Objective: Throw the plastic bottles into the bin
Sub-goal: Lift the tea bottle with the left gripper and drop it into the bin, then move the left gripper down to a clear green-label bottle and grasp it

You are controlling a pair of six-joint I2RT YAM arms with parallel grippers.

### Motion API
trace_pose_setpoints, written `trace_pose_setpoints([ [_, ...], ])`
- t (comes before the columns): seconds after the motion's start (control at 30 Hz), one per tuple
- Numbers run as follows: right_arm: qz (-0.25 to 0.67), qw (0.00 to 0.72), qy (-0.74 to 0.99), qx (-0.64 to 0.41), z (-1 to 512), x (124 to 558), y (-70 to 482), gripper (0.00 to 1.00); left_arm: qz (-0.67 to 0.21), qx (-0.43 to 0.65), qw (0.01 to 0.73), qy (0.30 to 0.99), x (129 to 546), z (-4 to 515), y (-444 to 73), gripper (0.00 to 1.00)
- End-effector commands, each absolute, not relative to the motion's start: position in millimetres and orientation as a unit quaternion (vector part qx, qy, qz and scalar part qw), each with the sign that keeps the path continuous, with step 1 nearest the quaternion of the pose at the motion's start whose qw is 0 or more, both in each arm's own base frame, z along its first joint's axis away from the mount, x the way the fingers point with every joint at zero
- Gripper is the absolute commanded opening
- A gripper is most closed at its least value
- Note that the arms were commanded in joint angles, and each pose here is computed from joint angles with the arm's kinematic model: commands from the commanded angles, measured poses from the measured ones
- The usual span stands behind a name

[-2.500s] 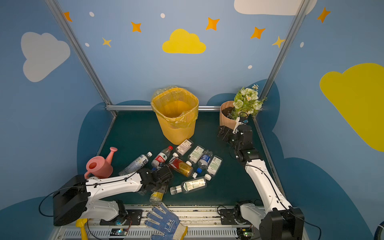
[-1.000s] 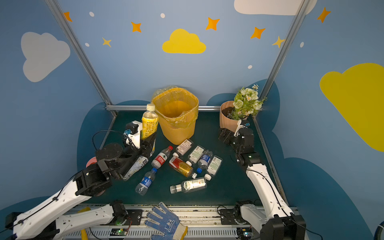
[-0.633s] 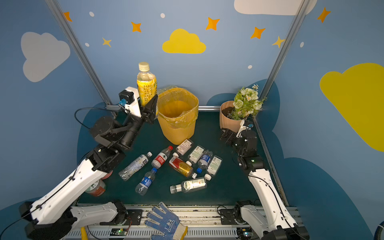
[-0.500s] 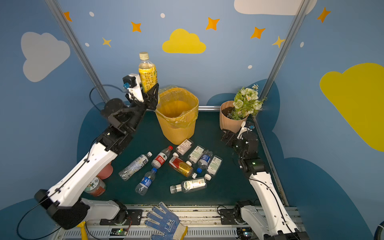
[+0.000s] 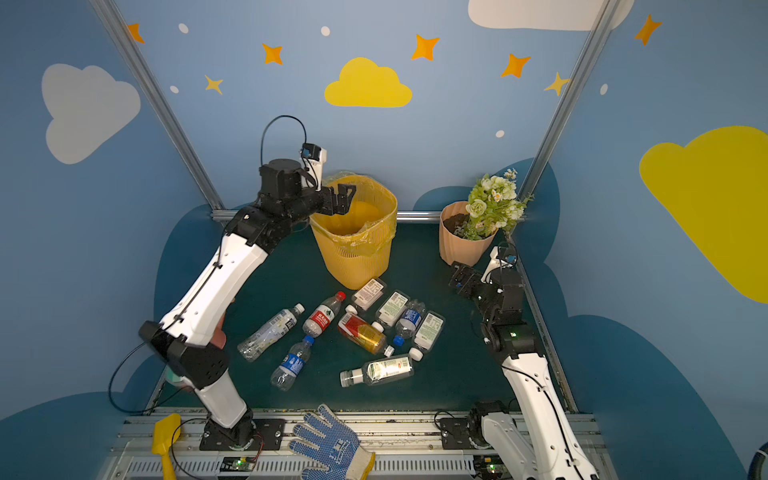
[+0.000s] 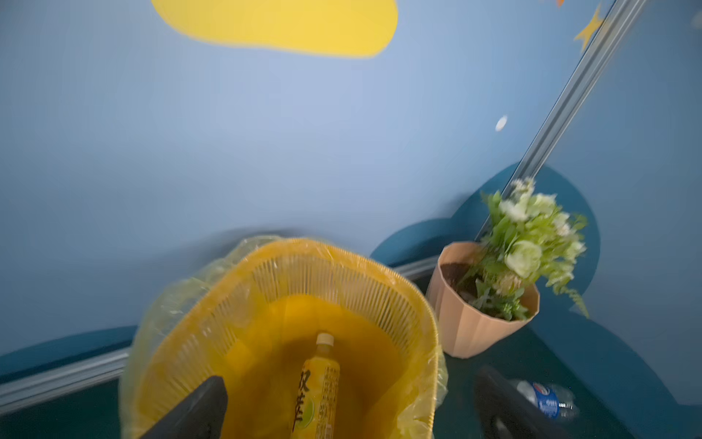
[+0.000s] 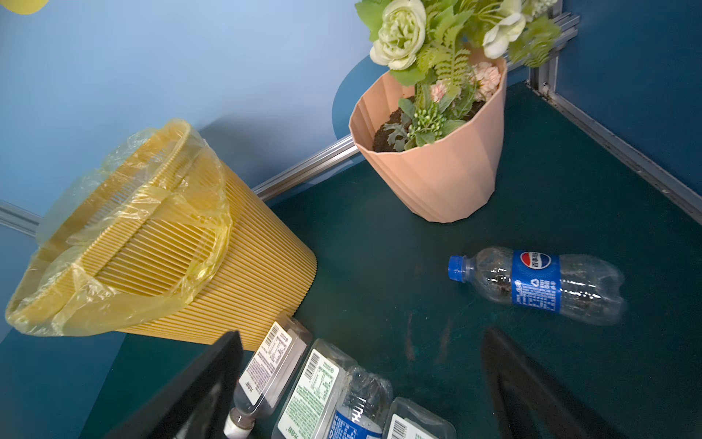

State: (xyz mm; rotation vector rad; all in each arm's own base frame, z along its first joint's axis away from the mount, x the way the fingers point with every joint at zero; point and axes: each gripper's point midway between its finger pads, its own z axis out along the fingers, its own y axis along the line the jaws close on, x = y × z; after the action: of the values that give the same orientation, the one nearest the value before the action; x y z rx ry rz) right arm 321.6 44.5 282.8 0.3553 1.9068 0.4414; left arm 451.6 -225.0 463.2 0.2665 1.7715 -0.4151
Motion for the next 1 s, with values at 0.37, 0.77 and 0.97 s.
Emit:
trace_pose_setpoints([
  [0.37, 0.147, 0.491, 0.827, 0.231, 243, 324, 11, 0.96, -0.159, 0.084, 0.733, 0.657, 339, 511, -166, 1.00],
  [0.77, 0.180, 0.424, 0.840, 0.286, 201, 329, 7, 0.96, -0.177, 0.141, 0.636, 0.737, 308, 403, -180, 1.00],
  [0.97, 0.180, 0.426, 0.837, 0.293, 200, 328, 5, 0.96, -0.200, 0.258, 0.562, 0.760, 271, 343, -242, 1.00],
])
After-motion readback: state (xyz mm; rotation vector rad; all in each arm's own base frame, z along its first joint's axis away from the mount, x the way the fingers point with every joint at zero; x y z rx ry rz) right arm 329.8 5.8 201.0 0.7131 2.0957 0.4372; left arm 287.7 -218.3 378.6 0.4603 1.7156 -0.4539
